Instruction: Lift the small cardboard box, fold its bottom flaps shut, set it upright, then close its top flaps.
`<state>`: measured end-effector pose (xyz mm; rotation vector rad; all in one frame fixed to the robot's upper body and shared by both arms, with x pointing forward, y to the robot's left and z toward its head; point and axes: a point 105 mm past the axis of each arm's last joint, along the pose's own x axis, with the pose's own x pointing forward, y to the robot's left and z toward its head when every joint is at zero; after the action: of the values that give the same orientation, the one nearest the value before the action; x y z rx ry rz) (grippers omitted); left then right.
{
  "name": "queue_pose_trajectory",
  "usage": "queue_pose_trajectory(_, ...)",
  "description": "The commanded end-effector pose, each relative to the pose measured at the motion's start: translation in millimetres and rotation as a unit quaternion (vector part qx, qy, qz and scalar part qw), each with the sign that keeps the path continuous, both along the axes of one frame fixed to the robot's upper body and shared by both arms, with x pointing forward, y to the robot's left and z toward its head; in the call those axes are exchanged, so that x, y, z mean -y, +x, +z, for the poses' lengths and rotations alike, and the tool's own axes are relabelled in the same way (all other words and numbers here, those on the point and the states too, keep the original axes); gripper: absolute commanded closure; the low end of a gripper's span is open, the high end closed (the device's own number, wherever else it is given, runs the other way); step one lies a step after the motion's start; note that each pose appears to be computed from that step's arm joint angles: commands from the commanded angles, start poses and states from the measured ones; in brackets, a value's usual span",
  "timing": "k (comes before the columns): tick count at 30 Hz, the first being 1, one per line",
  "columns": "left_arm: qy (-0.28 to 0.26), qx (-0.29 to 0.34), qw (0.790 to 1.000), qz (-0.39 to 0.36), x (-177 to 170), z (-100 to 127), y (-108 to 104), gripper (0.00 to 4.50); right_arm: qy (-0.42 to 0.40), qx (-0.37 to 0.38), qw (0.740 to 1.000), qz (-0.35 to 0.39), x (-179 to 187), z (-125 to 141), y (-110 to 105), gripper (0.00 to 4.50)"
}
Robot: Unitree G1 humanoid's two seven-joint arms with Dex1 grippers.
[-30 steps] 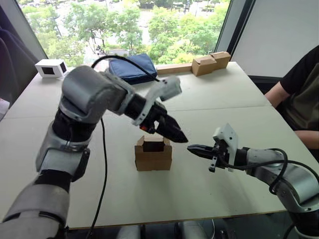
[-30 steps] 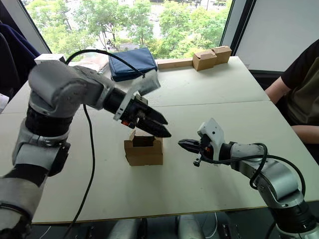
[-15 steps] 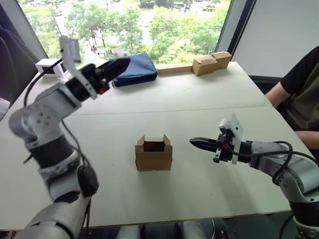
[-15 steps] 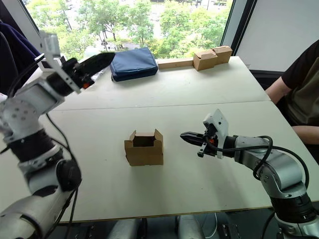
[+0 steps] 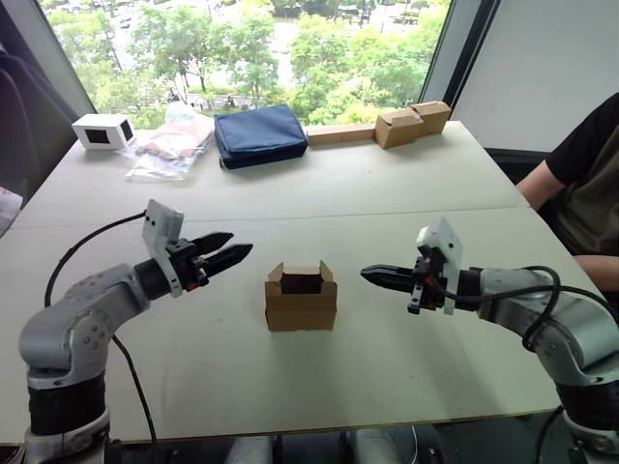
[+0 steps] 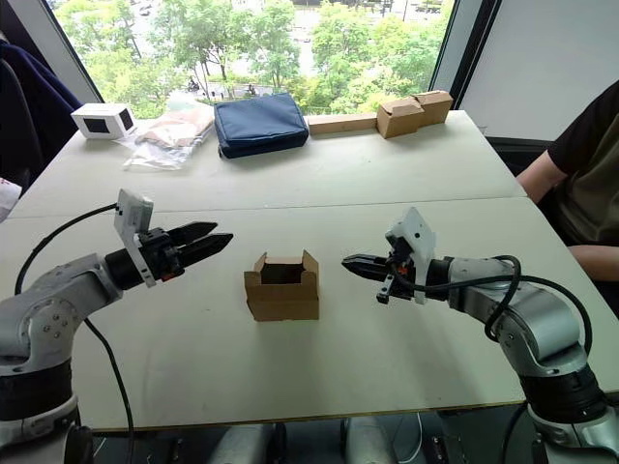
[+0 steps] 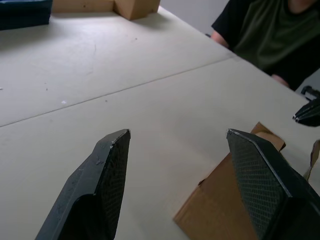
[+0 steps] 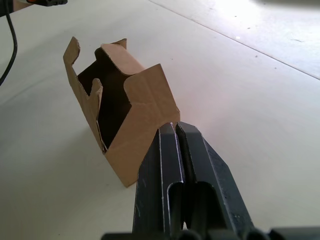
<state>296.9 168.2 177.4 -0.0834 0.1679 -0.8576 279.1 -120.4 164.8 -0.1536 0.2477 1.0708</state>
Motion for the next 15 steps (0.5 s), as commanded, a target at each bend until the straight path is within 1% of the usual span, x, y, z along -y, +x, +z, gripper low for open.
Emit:
queue_pose_trajectory(1,0.014,0.011,0.998,-0.057,13.6,2.0,-7.6,1.39,-0.003,0.036,0.999,0.035,-13.5,15.8,-5.2,4.5)
queue_pose_trajectory(5,0.043,0.013,0.995,-0.089,17.7,-0.2,-8.8,1.39,-0.017,0.042,0.998,0.042,-18.2,9.1,-4.4,4.5)
queue_pose_trajectory(8,0.068,0.016,0.992,-0.105,20.9,-4.2,-5.8,1.39,-0.021,0.046,0.997,0.051,-24.0,4.6,-3.2,4.5)
queue_pose_trajectory(13,0.091,0.035,0.989,-0.108,22.5,-3.9,1.1,1.39,-0.02,0.054,0.997,0.055,-30.7,1.4,0.4,4.5)
queue_pose_trajectory(15,0.094,0.039,0.988,-0.118,23.6,-2.9,0.3,1.39,-0.02,0.056,0.997,0.054,-31.2,0.2,1.8,4.5)
